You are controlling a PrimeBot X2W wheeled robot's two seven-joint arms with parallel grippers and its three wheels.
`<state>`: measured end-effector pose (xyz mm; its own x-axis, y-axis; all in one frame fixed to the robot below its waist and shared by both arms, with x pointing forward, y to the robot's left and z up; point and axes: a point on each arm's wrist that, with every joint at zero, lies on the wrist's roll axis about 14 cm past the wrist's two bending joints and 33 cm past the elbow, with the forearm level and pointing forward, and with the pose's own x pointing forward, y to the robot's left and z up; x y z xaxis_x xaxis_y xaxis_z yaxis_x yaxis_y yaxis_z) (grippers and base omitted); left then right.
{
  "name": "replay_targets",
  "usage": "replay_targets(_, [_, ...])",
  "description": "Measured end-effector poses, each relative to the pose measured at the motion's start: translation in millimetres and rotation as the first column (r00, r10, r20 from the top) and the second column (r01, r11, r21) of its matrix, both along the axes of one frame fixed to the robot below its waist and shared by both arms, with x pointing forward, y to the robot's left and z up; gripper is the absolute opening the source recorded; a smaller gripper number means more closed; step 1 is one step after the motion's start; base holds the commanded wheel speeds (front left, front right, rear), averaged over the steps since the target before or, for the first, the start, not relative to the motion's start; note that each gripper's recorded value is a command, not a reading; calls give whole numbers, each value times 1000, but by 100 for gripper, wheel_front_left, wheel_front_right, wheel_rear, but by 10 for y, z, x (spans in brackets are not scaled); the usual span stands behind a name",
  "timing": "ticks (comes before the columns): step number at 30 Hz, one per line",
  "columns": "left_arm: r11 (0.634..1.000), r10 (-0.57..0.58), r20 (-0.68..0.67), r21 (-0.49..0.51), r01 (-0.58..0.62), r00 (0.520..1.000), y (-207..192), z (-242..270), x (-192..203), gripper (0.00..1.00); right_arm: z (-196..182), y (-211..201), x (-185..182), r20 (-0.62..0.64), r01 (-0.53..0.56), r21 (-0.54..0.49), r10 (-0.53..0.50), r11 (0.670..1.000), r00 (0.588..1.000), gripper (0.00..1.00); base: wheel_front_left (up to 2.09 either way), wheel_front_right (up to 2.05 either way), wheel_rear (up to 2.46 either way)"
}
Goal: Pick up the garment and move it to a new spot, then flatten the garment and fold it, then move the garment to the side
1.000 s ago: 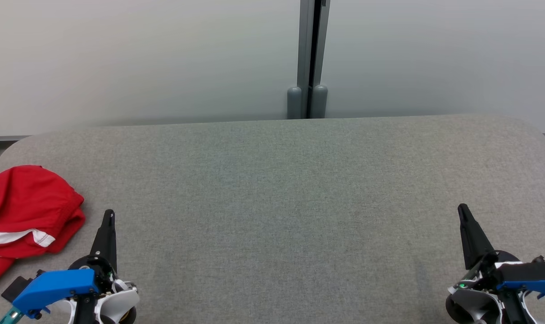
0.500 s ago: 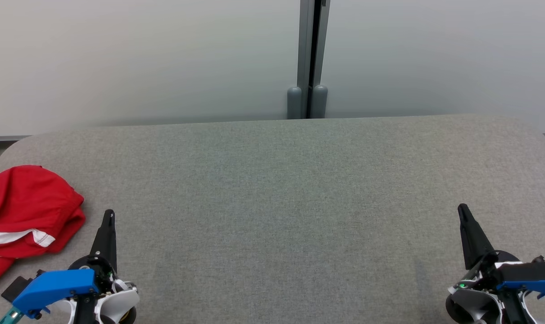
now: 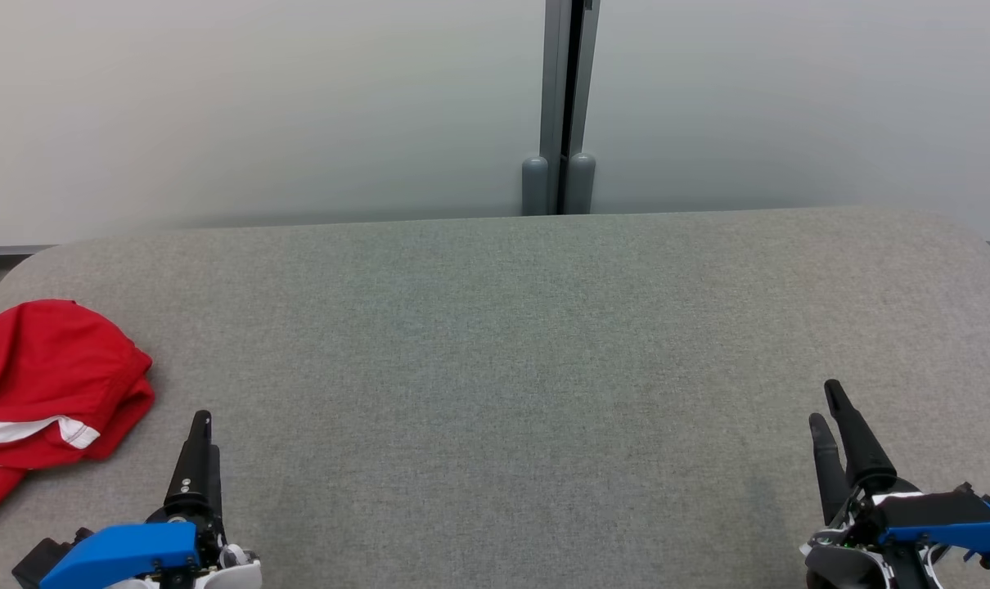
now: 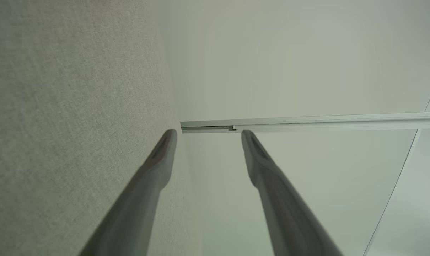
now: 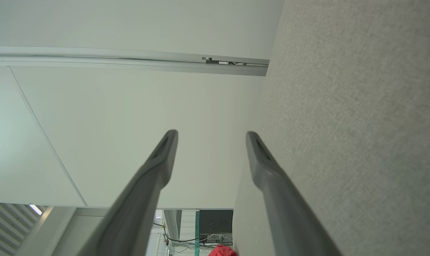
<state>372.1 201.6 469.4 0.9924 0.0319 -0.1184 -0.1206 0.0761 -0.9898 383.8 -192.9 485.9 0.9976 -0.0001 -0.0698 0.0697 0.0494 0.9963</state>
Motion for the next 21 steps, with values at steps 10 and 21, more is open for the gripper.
replay_targets(10, [975, -25, -33, 220, 32, 999, -36, -49, 5, 100, -47, -26, 2, -20, -1, -193, -3, 981, 1000, 100, 0, 0, 0])
replay_targets(21, [905, -50, -85, 417, 81, 995, -103, -136, -12, 100, -77, 14, -2, -33, -29, -413, 17, 910, 999, 100, 0, 0, 0])
